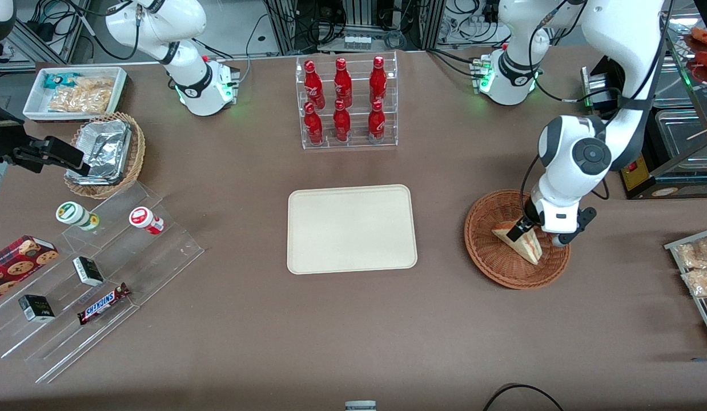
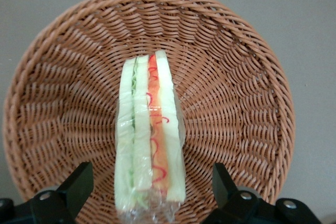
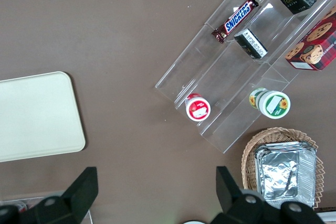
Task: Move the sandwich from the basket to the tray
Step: 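Lower the left gripper and close it on the wrapped sandwich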
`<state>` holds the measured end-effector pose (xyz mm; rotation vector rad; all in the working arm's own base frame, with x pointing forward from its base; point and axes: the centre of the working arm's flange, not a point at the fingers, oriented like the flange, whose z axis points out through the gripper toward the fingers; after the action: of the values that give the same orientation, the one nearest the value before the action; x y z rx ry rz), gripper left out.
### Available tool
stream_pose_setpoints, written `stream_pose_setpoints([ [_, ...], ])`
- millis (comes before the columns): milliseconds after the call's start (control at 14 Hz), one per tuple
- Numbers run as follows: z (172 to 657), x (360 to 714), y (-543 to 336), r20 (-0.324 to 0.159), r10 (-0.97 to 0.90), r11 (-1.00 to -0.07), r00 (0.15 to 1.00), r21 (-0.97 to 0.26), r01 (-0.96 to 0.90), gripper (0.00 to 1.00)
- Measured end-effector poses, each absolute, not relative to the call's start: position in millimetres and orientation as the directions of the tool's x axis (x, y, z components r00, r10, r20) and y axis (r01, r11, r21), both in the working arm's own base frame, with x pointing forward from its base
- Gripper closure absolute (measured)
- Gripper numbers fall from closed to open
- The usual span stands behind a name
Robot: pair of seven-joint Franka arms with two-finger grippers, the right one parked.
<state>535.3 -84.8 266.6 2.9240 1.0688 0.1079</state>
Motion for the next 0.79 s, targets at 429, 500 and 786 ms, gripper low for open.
stream_pose_setpoints([
  [429, 253, 541, -83, 0.048, 0.681, -0.732, 0.73, 0.053, 0.679, 0.25],
  [500, 257, 545, -83, 0.05, 0.682, -0.731, 0.729, 0.054, 0.68, 0.36],
  [786, 303, 568, -87, -0.04, 0.651, -0.758, 0.758, -0.08, 0.647, 0.69],
])
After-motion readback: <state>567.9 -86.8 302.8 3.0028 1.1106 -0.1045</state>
